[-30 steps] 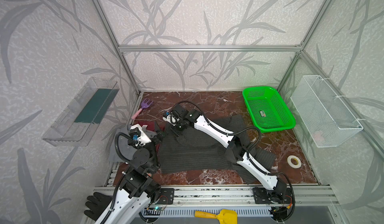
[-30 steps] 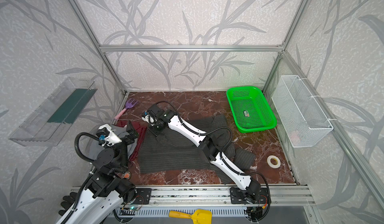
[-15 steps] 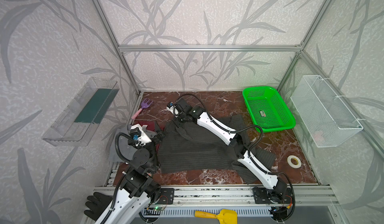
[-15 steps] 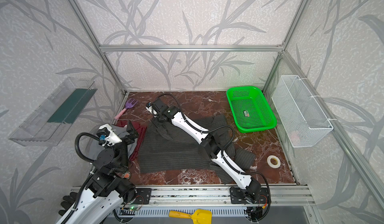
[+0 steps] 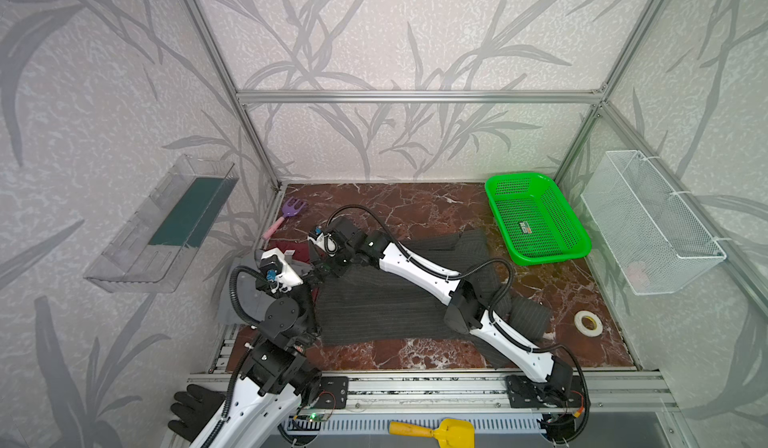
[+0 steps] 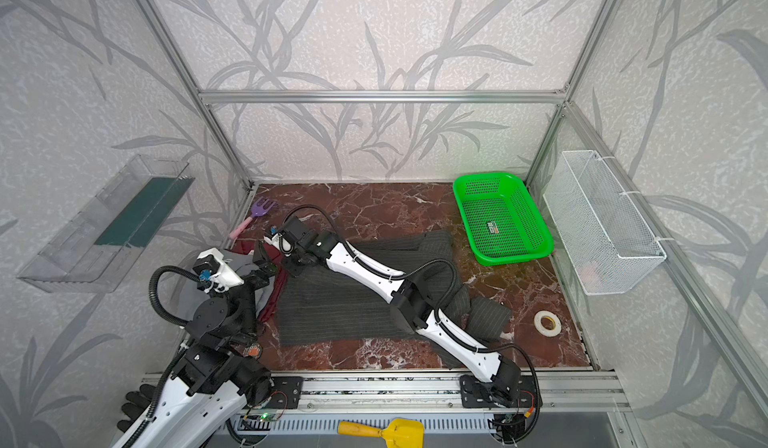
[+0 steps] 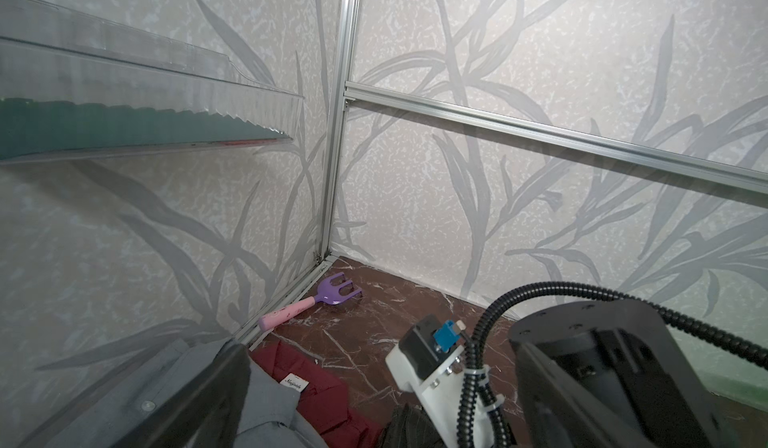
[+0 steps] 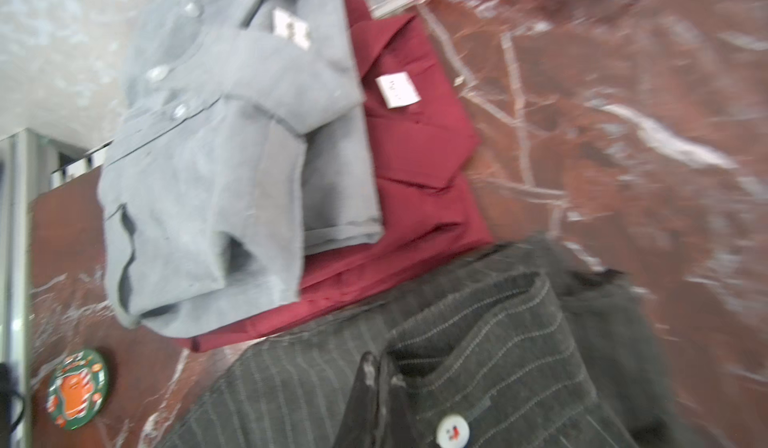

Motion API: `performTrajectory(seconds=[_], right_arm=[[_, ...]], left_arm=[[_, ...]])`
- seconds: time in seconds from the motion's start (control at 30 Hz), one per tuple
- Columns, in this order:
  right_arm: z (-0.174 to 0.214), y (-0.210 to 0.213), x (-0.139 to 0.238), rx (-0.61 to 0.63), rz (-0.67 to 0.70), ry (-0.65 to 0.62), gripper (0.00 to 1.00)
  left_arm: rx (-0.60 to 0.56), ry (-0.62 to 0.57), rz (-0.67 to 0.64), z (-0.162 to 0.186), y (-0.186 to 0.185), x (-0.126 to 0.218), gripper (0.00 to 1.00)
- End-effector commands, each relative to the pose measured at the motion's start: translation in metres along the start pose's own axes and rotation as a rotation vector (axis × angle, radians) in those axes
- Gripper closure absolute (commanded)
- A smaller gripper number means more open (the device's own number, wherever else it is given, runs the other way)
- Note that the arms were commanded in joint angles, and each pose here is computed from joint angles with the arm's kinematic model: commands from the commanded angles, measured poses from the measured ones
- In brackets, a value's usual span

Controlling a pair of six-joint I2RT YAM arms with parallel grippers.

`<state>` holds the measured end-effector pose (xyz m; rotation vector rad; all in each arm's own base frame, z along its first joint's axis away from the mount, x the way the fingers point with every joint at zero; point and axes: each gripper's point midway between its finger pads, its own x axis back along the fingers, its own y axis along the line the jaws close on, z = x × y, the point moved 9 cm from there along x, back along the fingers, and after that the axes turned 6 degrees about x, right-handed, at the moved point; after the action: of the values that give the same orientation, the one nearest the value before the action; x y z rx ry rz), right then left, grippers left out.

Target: Fold and stack the long sleeve shirts

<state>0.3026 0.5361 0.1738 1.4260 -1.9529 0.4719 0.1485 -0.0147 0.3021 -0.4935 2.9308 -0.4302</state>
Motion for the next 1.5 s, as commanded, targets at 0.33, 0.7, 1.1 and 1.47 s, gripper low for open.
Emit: performTrajectory(seconds=[0.33,0.7,1.1,1.47], right_arm=[[0.004,-0.070,0.031,-0.211,-0.032,-0.004,0.53],[-0.026,-0.097,0.142,-0.273,0.075,-0.054,0.19],[0.058,-0.152,0.255,-0.619,0.524,0.128,0.27],[0.194,-0.147,0.275,-0.956,0.471,0.025,0.33]], left_arm=[[-0.029,0.005,-0.009,0.004,-0.001,-0.002,0.01],[-0.038,0.014,-0.001,0.006,-0.002,-0.003,0.01],[-0.069,0.227,0.146,0.030,-0.029,-0.014,0.01],[-0.106,0.502,0.184,0.078,-0.062,-0.036,0.03]])
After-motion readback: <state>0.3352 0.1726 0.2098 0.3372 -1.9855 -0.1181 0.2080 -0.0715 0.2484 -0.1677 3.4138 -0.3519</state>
